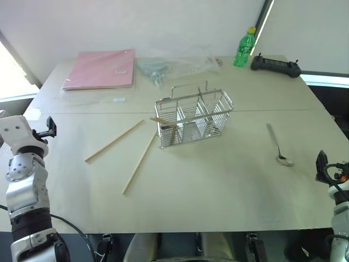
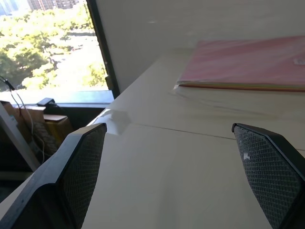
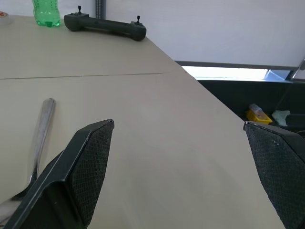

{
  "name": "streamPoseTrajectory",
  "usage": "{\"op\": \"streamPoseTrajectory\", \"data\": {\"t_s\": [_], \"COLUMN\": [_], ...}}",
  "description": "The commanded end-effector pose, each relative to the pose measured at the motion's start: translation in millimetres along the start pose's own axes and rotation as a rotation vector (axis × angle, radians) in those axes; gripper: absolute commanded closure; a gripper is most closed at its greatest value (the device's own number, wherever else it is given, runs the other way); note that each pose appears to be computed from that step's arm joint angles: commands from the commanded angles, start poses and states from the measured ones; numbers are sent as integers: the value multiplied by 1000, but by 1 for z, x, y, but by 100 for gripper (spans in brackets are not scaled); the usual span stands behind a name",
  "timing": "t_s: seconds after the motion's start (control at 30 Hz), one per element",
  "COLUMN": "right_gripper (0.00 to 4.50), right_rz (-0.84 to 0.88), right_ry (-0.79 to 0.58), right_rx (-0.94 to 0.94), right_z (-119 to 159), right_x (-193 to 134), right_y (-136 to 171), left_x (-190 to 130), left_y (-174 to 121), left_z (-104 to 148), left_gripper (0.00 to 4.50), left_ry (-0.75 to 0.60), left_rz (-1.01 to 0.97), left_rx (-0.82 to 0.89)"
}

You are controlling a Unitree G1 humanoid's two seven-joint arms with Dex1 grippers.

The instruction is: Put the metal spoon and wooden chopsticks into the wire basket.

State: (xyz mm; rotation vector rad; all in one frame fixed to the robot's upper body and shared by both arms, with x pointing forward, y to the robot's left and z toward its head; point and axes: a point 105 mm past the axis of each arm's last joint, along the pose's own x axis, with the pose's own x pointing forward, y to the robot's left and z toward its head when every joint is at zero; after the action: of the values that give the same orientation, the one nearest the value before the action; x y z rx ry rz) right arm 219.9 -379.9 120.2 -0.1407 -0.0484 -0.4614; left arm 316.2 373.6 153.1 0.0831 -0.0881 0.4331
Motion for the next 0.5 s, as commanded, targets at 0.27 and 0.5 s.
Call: {"op": "streamPoseTrajectory", "data": {"t_s": [0.27,0.5], "right_gripper": [0,0], "right_rz": [13,29], "right_ry": [-65,-61], "right_rx": [-25,-55], "right_z": [21,24], "right_x": [8,11], "right_y": [1,-2], "left_x": [-1,-79], "left_y": [-33,-126], "left_z": [19,14], "left_gripper": [4,4], "left_ry": [-47,76], "left_rz": [-180,-960], "left_rx": [-90,-112]}}
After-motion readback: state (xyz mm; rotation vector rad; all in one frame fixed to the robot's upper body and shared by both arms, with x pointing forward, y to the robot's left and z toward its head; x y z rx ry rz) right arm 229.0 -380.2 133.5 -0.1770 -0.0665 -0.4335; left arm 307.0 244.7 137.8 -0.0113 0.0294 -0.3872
